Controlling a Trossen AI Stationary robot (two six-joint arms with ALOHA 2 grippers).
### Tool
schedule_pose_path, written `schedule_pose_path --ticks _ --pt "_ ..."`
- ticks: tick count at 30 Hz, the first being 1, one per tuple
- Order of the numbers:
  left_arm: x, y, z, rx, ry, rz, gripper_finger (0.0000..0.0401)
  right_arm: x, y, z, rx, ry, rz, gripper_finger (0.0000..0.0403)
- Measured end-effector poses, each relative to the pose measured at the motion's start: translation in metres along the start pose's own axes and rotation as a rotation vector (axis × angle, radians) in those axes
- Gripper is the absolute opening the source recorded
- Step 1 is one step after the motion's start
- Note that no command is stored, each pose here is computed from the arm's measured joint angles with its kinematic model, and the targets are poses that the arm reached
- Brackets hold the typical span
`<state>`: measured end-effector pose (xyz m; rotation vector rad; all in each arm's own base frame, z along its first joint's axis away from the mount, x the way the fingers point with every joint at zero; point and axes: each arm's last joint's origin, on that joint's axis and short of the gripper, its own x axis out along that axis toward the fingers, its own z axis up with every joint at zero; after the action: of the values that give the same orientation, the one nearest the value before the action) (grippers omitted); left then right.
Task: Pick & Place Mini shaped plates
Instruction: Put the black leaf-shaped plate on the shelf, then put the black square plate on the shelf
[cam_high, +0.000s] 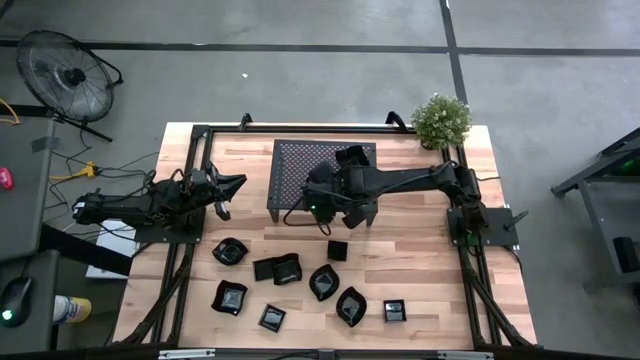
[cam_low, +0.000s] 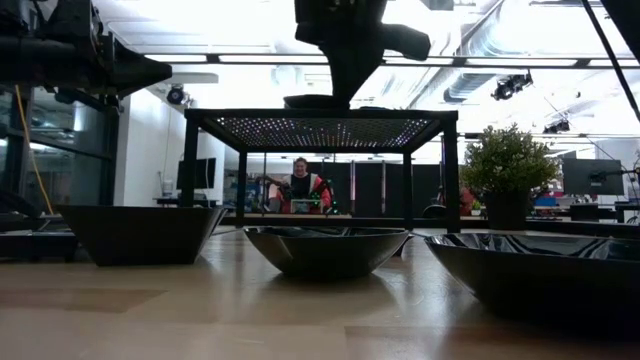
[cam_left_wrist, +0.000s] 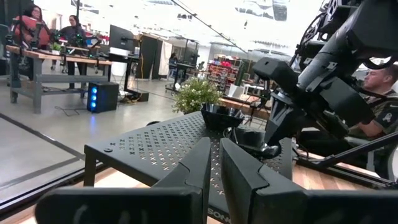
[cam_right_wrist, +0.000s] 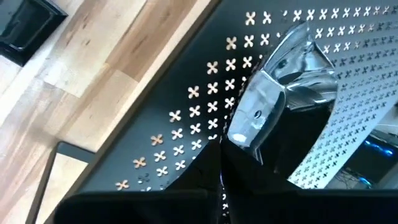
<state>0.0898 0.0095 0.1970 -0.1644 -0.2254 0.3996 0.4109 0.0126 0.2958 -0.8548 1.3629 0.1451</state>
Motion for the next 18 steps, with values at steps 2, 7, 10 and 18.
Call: schedule_pose_path --ticks 2,7,10,18 --pt "0.0 0.0 0.0 0.0 0.0 0.0 0.0033 0.0001 -0.0001 -0.0001 0.003 0.001 -0.001 0.0017" --pt "0.0 0.0 0.0 0.0 0.0 0.0 0.0033 0.0002 -0.0001 -0.0001 0.003 0.001 0.0 0.0056" --pt "0.0 0.0 0.0001 0.0 0.0 0.0 0.0033 0.0001 -0.0001 -0.0001 0.011 0.0 0.001 0.0074" --pt "0.0 0.0 0.0001 0.0 0.0 0.0 0.0033 -0.0024 -0.0002 -0.0003 0.077 -0.022 0.022 0.0106"
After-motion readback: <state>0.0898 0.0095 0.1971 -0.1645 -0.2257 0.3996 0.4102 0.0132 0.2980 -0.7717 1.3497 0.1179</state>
